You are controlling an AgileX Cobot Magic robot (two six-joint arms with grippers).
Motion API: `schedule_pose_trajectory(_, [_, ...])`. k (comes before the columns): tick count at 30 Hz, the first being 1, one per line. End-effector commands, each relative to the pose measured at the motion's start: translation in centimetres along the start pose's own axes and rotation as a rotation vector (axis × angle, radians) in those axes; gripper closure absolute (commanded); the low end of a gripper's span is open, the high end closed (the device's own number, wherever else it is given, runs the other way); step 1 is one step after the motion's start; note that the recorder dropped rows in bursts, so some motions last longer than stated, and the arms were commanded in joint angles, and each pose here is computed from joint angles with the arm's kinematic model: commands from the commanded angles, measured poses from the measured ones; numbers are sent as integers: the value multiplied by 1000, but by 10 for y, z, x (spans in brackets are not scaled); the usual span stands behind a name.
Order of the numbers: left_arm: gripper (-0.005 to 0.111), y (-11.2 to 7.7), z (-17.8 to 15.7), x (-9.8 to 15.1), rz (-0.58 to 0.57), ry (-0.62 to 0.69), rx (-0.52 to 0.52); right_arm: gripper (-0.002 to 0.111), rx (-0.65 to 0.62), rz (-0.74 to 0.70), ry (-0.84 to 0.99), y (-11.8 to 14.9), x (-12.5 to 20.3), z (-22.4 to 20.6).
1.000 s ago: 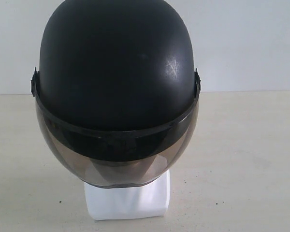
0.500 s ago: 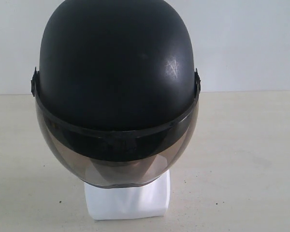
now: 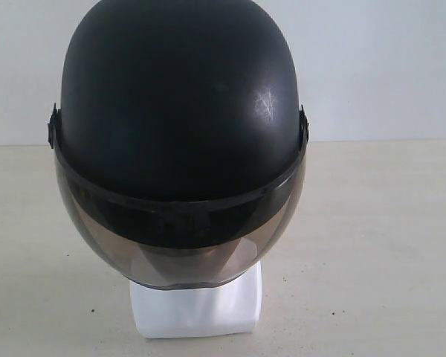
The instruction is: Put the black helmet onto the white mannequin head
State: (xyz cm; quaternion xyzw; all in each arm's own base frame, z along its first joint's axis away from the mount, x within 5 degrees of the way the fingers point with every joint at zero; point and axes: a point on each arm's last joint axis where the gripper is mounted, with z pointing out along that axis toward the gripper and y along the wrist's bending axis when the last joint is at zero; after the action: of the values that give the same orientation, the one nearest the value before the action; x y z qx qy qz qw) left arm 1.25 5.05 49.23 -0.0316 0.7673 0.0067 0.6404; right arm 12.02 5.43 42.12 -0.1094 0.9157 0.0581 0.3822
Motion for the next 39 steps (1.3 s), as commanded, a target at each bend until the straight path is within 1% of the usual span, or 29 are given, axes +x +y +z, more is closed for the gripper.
schedule_pose_trajectory(1, [102, 21, -27, 9, -156, -76, -34, 102, 5, 3, -8, -1, 0, -2])
schedule_pose_trajectory(2, [102, 19, -30, 12, -165, -102, -35, 102, 5, 3, -8, -1, 0, -2])
schedule_pose_trajectory(4, [102, 14, -31, 21, -151, -145, -71, 102, 7, 2, -8, -2, 0, -2])
schedule_pose_trajectory(5, [102, 11, -29, 28, -131, -162, -92, 102, 5, 3, -8, -1, 1, -2])
schedule_pose_trajectory(7, [102, 3, -21, 41, -108, -191, -102, 102, 3, 8, -7, -1, 1, -2])
schedule_pose_trajectory(10, [102, -13, -5, 66, -86, -255, -62, 102, 3, 8, -7, -1, 1, -2])
schedule_pose_trajectory(12, [102, -22, 10, 90, -81, -281, -22, 102, 3, 8, -7, -1, 1, -2])
schedule_pose_trajectory(13, [102, -26, 18, 104, -80, -272, -7, 102, 3, 8, -7, -1, 1, -2])
schedule_pose_trajectory(16, [102, -35, 43, 150, -110, -238, 24, 102, 3, 8, -7, -1, 1, -2])
schedule_pose_trajectory(18, [102, -39, 55, 176, -141, -227, 45, 102, 3, 8, -7, -1, 1, -2])
schedule_pose_trajectory(21, [102, -43, 66, 203, -214, -259, 91, 102, 3, 8, -7, -1, 1, -2])
schedule_pose_trajectory(22, [102, -45, 70, 218, -270, -290, 116, 102, 3, 8, -7, -1, 1, -2])
schedule_pose_trajectory(23, [102, -45, 74, 231, -296, -309, 127, 102, 3, 8, -7, -1, 1, -2])
schedule_pose_trajectory(24, [102, -45, 77, 236, -301, -310, 123, 102, 3, 8, -7, -1, 1, -2])
schedule_pose_trajectory(25, [102, -45, 82, 248, -303, -312, 120, 102, 3, 8, -7, -1, 1, -2])
schedule_pose_trajectory(26, [102, -46, 84, 251, -303, -328, 126, 102, 3, 8, -7, -1, 1, -2])
schedule_pose_trajectory(27, [102, -46, 87, 260, -300, -341, 136, 102, 3, 8, -7, -1, 1, -2])
schedule_pose_trajectory(28, [102, -47, 87, 259, -299, -357, 143, 102, 3, 8, -7, -1, 1, -2])
schedule_pose_trajectory(30, [102, -46, 88, 262, -296, -332, 133, 102, 3, 8, -7, -1, 1, -2])
schedule_pose_trajectory(33, [102, -44, 90, 269, -209, -259, 87, 102, 3, 10, -7, -1, 1, -2])
schedule_pose_trajectory(38, [102, -39, 94, 293, -81, 5, -6, 102, 3, 10, -7, -1, 1, -2])
schedule_pose_trajectory(39, [102, -38, 94, 293, -73, 5, -9, 102, 3, 10, -7, -1, 1, -2])
